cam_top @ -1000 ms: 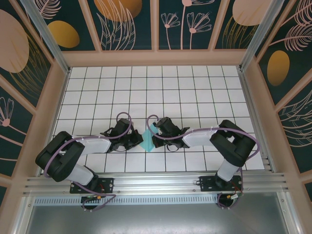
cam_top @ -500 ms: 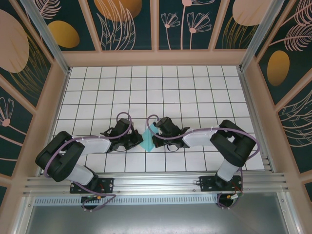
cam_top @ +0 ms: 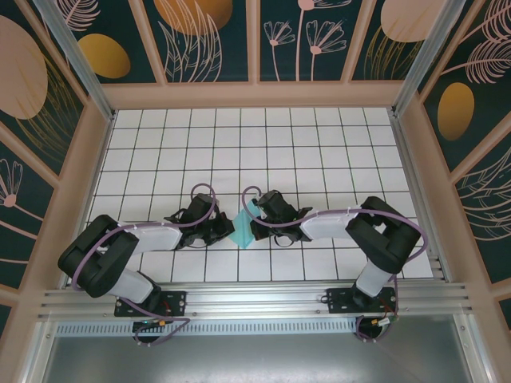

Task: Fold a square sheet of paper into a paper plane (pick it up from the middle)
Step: Fold the triangle a second time at the center of the table.

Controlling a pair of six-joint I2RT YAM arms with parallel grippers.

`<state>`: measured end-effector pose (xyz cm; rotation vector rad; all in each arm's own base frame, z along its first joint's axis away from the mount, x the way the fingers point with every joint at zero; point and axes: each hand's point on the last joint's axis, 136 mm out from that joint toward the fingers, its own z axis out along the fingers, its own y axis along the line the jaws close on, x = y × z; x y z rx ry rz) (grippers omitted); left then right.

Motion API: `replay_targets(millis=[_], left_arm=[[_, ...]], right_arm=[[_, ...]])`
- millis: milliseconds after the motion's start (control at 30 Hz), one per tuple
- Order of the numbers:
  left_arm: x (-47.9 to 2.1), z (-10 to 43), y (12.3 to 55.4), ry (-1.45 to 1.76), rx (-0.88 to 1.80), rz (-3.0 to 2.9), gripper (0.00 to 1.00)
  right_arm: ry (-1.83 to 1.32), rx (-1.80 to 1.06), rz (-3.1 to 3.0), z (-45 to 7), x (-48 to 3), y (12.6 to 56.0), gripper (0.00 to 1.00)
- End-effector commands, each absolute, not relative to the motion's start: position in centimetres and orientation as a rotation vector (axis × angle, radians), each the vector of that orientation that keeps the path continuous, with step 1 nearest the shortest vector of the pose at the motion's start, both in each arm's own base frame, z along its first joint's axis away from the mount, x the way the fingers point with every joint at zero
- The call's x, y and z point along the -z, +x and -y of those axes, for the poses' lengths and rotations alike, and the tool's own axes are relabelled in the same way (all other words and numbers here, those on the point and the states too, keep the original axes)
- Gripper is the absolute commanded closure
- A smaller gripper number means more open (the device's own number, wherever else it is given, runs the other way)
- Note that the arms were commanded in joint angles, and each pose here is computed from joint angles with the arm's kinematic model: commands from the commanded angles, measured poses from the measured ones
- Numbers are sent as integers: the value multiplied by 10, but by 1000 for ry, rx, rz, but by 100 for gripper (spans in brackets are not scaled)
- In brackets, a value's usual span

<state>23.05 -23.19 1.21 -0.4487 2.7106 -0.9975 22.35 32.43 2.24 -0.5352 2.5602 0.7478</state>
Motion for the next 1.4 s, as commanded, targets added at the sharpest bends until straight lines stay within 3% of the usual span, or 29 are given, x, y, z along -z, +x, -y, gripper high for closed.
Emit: replay_targets(millis=[0,433,800,1133,1367], left_arm=[[10,214,219,-476,846,-2793,94],[4,217,223,-460,857,-2775,91],[-65,237,256,-399,1037,-2538,81],[-82,276,266,-335,1314,-2466,84],[-71,283,270,-336,1324,-2494,84]], right_arm=[[-542,-701,-2582,-321,-15,227,100],[-547,-672,-2632,-313,1,221,100],[-542,-700,-2622,-315,-5,220,100],[-527,-719,-2619,-316,-6,221,100],[-524,-722,-2620,-315,-5,220,100]])
